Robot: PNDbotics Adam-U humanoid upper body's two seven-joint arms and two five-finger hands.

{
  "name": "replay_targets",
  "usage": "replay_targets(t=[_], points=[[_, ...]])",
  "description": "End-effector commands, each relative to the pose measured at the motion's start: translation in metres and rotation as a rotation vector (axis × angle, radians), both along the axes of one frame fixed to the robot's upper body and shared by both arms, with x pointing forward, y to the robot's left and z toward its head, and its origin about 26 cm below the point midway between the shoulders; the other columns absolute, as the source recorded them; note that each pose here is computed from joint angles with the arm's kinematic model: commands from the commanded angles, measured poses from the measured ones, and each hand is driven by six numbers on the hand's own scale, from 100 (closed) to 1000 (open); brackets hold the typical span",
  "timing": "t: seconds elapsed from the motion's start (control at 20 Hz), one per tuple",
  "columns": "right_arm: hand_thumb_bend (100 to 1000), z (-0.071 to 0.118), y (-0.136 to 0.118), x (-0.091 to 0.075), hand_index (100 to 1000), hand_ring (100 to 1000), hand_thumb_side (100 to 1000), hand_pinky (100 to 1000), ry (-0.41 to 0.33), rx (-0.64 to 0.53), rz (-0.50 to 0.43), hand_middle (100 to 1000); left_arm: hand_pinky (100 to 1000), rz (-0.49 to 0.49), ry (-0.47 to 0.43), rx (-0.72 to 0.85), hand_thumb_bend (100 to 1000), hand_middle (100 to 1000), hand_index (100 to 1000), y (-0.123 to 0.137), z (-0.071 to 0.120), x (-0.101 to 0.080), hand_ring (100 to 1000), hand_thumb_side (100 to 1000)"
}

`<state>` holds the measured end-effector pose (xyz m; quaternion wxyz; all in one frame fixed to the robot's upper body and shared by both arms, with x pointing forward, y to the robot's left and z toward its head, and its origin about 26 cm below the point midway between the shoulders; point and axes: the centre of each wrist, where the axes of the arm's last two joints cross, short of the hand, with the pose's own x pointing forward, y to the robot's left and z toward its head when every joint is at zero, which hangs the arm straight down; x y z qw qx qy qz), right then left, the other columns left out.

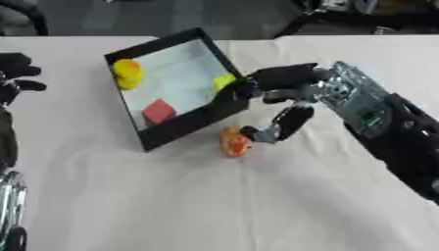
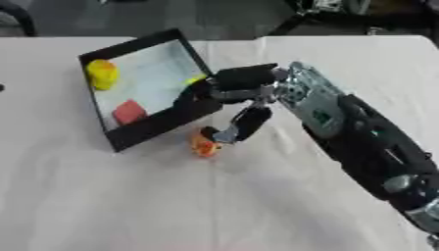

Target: Pick up objects on the table and place them in the box.

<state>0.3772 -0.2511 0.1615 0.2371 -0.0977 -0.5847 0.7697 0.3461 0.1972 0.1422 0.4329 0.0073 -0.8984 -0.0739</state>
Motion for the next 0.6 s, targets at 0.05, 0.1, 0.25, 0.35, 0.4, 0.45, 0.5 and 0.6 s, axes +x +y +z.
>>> replay_targets(t=[0.05, 0.1, 0.25, 0.35, 0.4, 0.45, 0.5, 0.6], points=[[100, -0.004, -0.001, 0.008, 954, 883, 651, 881, -0.001, -0.095, 0.013, 869, 545, 0.007, -0.026, 0.011, 100, 590, 658, 0.004, 0.008, 0.000, 616, 894], [100, -0.009, 0.000, 0.010, 954, 883, 660, 881, 0.004, -0.104, 0.003, 869, 545, 0.007, -0.026, 0.011, 100, 590, 658, 0.004, 0.008, 0.000, 616, 894], [100, -0.022, 0.000, 0.014, 951, 882, 682, 881, 0.015, -0.136, -0.023, 862, 545, 0.006, -0.028, 0.010, 100, 590, 658, 0.003, 0.008, 0.000, 616, 894], [100, -0.031, -0.002, 0.016, 948, 882, 682, 881, 0.020, -0.159, -0.034, 859, 545, 0.007, -0.028, 0.010, 100, 590, 658, 0.004, 0.008, 0.000, 616, 894], [100, -0.034, -0.002, 0.016, 945, 882, 679, 881, 0.019, -0.170, -0.037, 856, 545, 0.008, -0.028, 0.011, 100, 590, 658, 0.004, 0.008, 0.000, 616, 894], [100, -0.036, -0.003, 0.017, 942, 882, 671, 881, 0.018, -0.178, -0.038, 851, 544, 0.008, -0.027, 0.011, 100, 590, 658, 0.004, 0.008, 0.000, 616, 894], [100, -0.038, -0.004, 0.017, 937, 880, 653, 881, 0.016, -0.185, -0.038, 845, 544, 0.009, -0.027, 0.012, 100, 590, 658, 0.004, 0.008, 0.000, 616, 894], [100, -0.041, -0.004, 0.017, 914, 876, 571, 881, 0.010, -0.196, -0.035, 822, 544, 0.010, -0.026, 0.013, 100, 589, 658, 0.004, 0.008, 0.000, 616, 895]])
